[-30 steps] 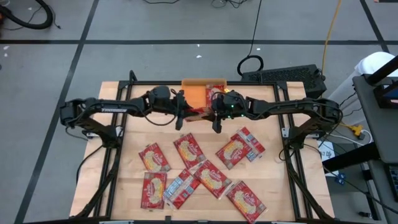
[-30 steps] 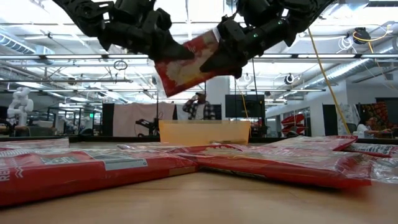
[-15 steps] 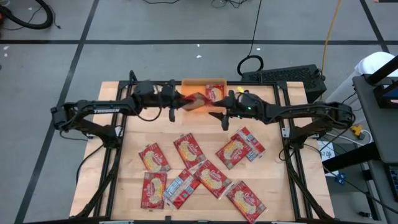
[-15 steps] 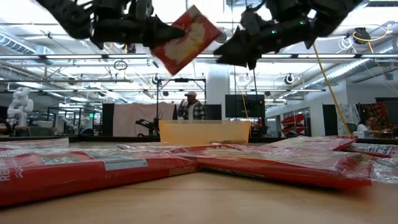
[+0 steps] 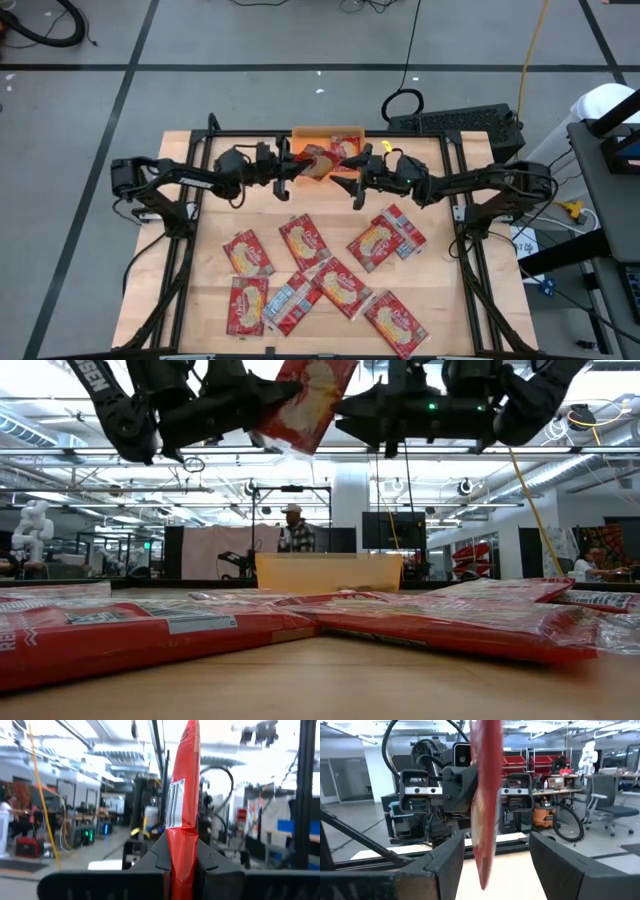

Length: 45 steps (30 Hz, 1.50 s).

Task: Sort popcorn bags into baskets
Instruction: Put the popcorn pack into the orange bin

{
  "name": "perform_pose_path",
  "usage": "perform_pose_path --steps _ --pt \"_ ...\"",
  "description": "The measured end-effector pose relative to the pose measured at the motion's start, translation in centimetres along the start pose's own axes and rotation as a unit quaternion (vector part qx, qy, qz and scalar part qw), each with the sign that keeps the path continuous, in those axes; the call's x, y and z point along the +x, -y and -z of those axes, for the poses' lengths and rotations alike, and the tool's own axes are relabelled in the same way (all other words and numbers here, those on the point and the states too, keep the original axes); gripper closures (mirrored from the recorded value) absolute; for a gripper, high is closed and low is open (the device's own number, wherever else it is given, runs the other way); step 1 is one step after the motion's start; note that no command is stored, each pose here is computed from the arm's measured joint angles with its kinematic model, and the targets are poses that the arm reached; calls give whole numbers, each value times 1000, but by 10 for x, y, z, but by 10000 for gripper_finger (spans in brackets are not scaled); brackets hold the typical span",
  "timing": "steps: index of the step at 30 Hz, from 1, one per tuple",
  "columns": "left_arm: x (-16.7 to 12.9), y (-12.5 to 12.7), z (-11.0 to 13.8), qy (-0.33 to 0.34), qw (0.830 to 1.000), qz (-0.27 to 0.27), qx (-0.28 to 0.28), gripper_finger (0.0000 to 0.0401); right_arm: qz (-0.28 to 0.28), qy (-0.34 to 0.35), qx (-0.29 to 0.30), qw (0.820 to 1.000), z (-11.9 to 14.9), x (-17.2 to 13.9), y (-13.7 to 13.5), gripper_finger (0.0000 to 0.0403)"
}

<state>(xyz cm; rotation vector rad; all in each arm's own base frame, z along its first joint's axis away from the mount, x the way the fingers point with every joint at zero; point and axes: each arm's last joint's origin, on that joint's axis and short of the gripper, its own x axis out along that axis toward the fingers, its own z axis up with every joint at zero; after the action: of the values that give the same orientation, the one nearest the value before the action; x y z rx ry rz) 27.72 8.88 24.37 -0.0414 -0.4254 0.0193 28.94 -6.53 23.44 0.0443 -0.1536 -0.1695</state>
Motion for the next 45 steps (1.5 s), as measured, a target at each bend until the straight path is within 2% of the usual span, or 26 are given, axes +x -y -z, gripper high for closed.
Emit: perform_pose_path --steps 4,7,10,14,16,19,23,27,31,35,37,40,45 --pt "0 0 3 19 1000 -5 -4 382 -1 16 -12 1000 -6 10 0 193" --pt "0 -1 4 22 1000 -12 -8 382 -2 31 -14 999 -14 14 0 216" --pt "0 -1 4 21 1000 -14 -5 375 -3 34 -14 999 -16 16 0 266" --pt "1 0 6 13 1000 -13 13 367 -2 34 -15 999 -17 16 0 361" --pt "1 -1 7 7 999 -15 31 359 0 30 -14 999 -17 16 1 389" --pt "-2 0 9 -8 998 -18 61 328 6 22 -2 1000 -16 16 5 385" --pt "-9 -2 1 -13 996 -40 77 262 10 -12 15 1000 -22 19 16 391" --pt "-19 -6 -10 -38 992 -99 68 195 15 -65 21 998 -33 31 31 397" --pt "-32 -8 -14 -97 979 -172 55 152 41 -138 18 989 -50 41 50 394" --pt "-45 -8 -13 -169 957 -227 56 137 64 -178 24 982 -54 47 71 393" --pt "-49 -9 -12 -196 949 -239 59 137 47 -179 37 982 -53 49 79 393" --pt "-52 -15 -12 -201 945 -255 45 146 11 -186 68 980 -45 52 86 393" --pt "-57 -41 -22 -198 949 -246 -8 159 0 -215 97 972 -24 56 94 393"
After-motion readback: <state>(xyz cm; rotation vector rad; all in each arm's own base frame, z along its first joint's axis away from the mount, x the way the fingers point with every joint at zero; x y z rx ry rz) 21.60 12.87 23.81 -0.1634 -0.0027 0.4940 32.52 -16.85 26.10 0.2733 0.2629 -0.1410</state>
